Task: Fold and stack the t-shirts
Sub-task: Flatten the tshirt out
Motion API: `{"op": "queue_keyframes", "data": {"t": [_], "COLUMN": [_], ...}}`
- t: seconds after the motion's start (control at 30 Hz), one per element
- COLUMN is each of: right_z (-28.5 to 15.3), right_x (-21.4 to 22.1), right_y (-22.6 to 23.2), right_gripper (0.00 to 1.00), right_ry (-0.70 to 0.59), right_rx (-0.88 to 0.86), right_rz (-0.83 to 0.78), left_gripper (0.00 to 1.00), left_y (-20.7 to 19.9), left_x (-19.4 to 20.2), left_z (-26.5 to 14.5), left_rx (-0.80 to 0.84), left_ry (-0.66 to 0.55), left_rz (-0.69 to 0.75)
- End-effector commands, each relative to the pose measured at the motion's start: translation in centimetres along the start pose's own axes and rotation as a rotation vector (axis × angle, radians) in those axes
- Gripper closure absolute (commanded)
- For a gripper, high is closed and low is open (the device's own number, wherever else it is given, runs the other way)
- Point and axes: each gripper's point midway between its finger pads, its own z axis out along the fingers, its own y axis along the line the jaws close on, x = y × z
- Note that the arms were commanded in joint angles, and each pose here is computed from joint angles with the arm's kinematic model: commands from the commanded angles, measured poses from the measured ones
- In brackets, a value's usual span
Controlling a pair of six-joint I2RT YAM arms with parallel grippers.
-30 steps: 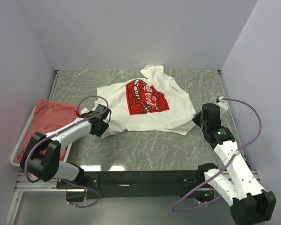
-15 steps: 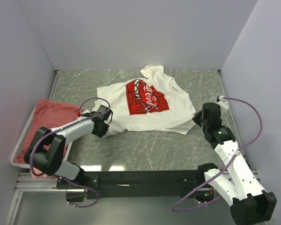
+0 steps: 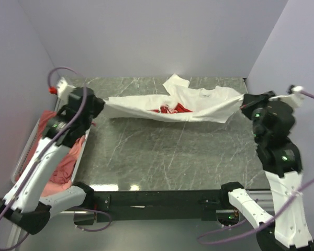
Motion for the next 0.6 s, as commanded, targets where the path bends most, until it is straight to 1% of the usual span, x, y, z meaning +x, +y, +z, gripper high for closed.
{"op": "queue_keyframes", "data": {"t": [0.0,0.03,0.07,0.1,0.13,0.17,0.2,0.27,0.3,0.4,0.47,0.5,0.53,0.57], "right_z": [-5.9,-7.3,-8.6,-11.0,-12.6,-13.9,-16.4,-19.6,-20.5,-21.8,-21.1,-19.6,-19.0,-17.4], "right_x": [-8.9,-10.4,-11.8,-14.3,-15.7,-16.9,-18.8,-21.3,-21.9,-23.4,-23.7,-23.3,-23.5,-22.8], "right_y": [2.0,2.3,2.6,3.2,3.5,3.6,3.9,4.0,4.1,4.9,6.0,6.6,7.3,7.8], "right_gripper": [1.00,1.00,1.00,1.00,1.00,1.00,1.00,1.00,1.00,1.00,1.00,1.00,1.00,1.00], "right_ry": [-0.227,-0.263,-0.298,-0.363,-0.405,-0.441,-0.497,-0.582,-0.606,-0.657,-0.662,-0.641,-0.647,-0.626], "right_rx": [-0.069,-0.087,-0.108,-0.148,-0.175,-0.195,-0.234,-0.281,-0.294,-0.337,-0.365,-0.359,-0.373,-0.371], "right_rz": [0.066,0.070,0.081,0.094,0.105,0.111,0.132,0.149,0.147,0.157,0.148,0.135,0.136,0.122], "left_gripper": [1.00,0.99,0.99,0.99,0.99,1.00,0.99,1.00,1.00,1.00,1.00,1.00,1.00,1.00], "left_y": [-2.2,-3.1,-4.5,-5.0,-5.6,-6.6,-7.1,-8.3,-8.7,-10.1,-11.1,-11.4,-12.2,-12.8], "left_x": [-5.8,-6.7,-8.7,-9.6,-10.5,-12.2,-13.0,-15.0,-15.5,-16.9,-17.3,-17.3,-17.5,-17.3], "left_z": [-4.9,-6.1,-8.4,-9.6,-10.7,-13.0,-14.0,-16.7,-17.4,-18.8,-18.6,-18.4,-18.2,-17.4], "left_rx": [0.098,0.143,0.215,0.252,0.290,0.365,0.397,0.475,0.494,0.540,0.550,0.556,0.571,0.567], "left_ry": [-0.126,-0.135,-0.173,-0.187,-0.204,-0.240,-0.257,-0.296,-0.305,-0.334,-0.346,-0.349,-0.365,-0.367], "left_rz": [0.076,0.067,0.056,0.044,0.035,0.018,0.010,-0.007,-0.010,-0.018,-0.015,-0.014,-0.011,-0.003]}}
